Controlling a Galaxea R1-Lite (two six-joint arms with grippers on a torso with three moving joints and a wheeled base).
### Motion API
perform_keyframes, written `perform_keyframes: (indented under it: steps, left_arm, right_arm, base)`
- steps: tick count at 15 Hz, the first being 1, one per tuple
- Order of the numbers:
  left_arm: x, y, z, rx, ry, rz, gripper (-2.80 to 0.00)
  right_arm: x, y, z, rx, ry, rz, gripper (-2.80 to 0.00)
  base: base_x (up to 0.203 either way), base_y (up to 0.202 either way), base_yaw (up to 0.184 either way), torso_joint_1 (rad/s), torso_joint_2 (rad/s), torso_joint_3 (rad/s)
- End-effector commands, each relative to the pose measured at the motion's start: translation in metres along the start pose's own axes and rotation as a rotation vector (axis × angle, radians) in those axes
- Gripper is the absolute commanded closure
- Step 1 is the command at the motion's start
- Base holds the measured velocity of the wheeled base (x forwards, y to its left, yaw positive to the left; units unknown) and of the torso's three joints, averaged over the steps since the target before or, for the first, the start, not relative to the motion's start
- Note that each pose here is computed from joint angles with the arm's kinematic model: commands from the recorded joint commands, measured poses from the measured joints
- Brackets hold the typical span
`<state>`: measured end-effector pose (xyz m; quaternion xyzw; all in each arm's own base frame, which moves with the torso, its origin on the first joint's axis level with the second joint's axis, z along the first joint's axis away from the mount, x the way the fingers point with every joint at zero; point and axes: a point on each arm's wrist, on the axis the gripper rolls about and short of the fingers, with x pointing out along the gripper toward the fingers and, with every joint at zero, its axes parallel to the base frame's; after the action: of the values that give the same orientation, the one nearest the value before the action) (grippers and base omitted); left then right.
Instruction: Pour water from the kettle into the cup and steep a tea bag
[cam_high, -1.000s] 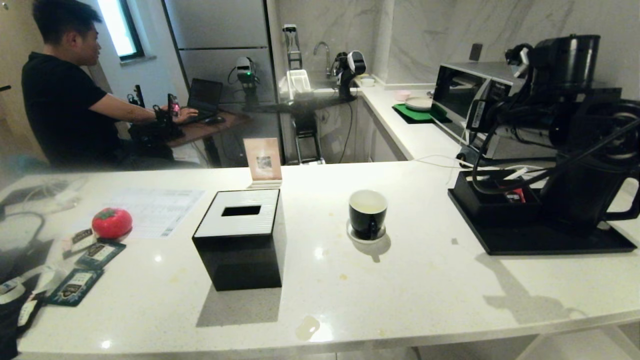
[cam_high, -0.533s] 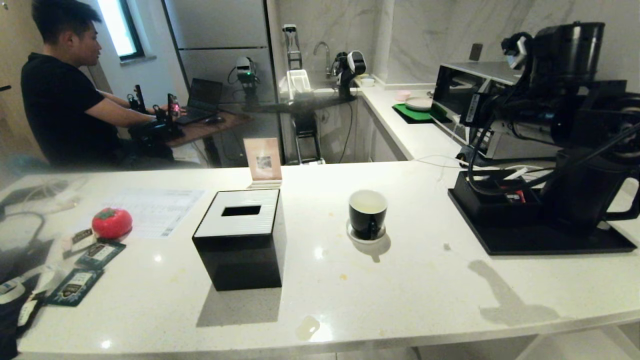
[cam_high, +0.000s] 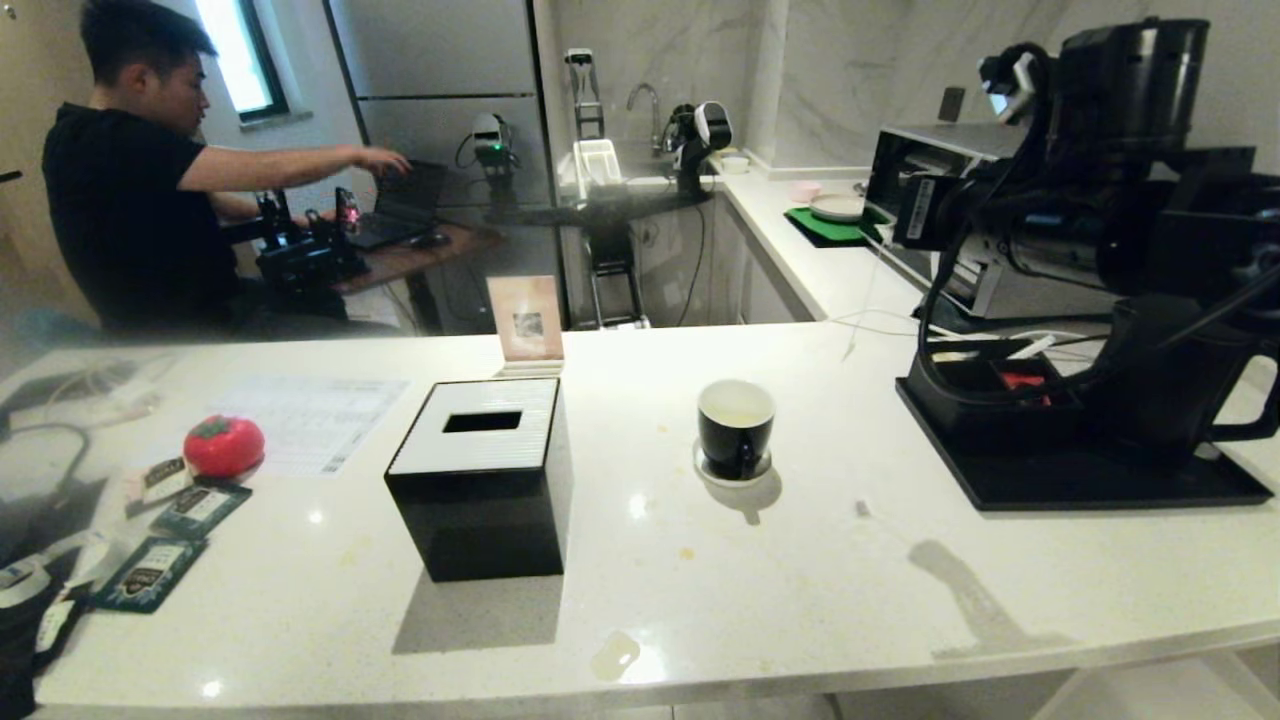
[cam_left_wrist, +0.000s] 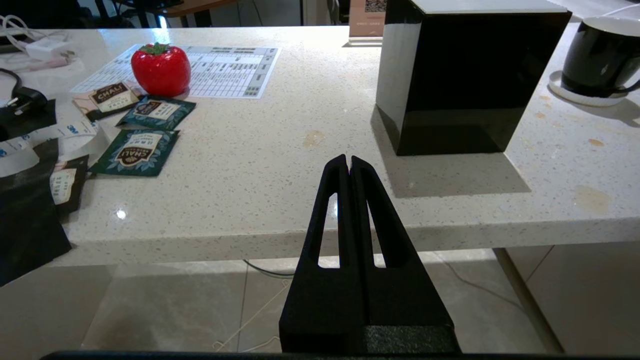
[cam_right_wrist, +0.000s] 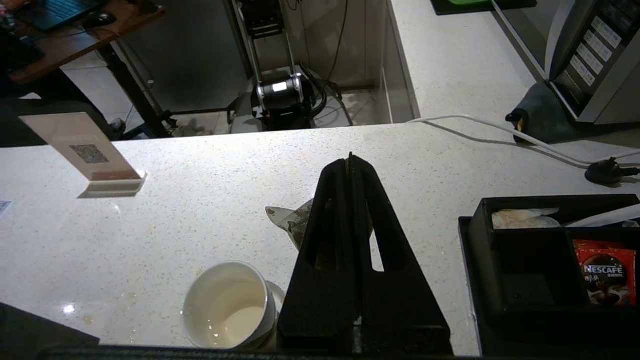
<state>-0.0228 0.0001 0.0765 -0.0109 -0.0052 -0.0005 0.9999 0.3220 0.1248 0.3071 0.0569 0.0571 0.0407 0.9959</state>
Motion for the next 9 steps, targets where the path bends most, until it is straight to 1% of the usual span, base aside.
perform_keyframes:
  steps: [1, 2, 4, 6, 9]
  left_arm:
    - [0.0, 0.0, 0.002, 0.018, -0.006, -0.005, 0.0]
    - [-0.001, 0.0, 0.005, 0.023, -0.017, -0.015, 0.0]
    - [-0.006, -0.002, 0.018, 0.022, -0.038, -0.082, 0.0]
    - [-0.011, -0.004, 0.033, 0.024, -0.026, -0.157, 0.0]
    - [-0.004, -0.006, 0.059, 0.019, 0.022, -0.22, 0.0]
  right_arm:
    - [-0.002, 0.002, 0.001, 0.001, -0.003, 0.007, 0.0]
    - [-0.003, 0.002, 0.001, 0.001, -0.004, 0.007, 0.0]
    - [-0.003, 0.003, 0.001, 0.001, -0.004, 0.009, 0.0]
    - [-0.003, 0.004, 0.001, 0.001, -0.005, 0.012, 0.0]
    - [-0.004, 0.004, 0.006, 0.007, -0.019, 0.014, 0.0]
  base:
    - [0.0, 0.0, 0.0, 0.0, 0.0, 0.0]
    - [0.0, 0.0, 0.0, 0.0, 0.0, 0.0]
    - [0.0, 0.0, 0.0, 0.0, 0.0, 0.0]
    - [0.0, 0.0, 0.0, 0.0, 0.0, 0.0]
    - [0.0, 0.0, 0.0, 0.0, 0.0, 0.0]
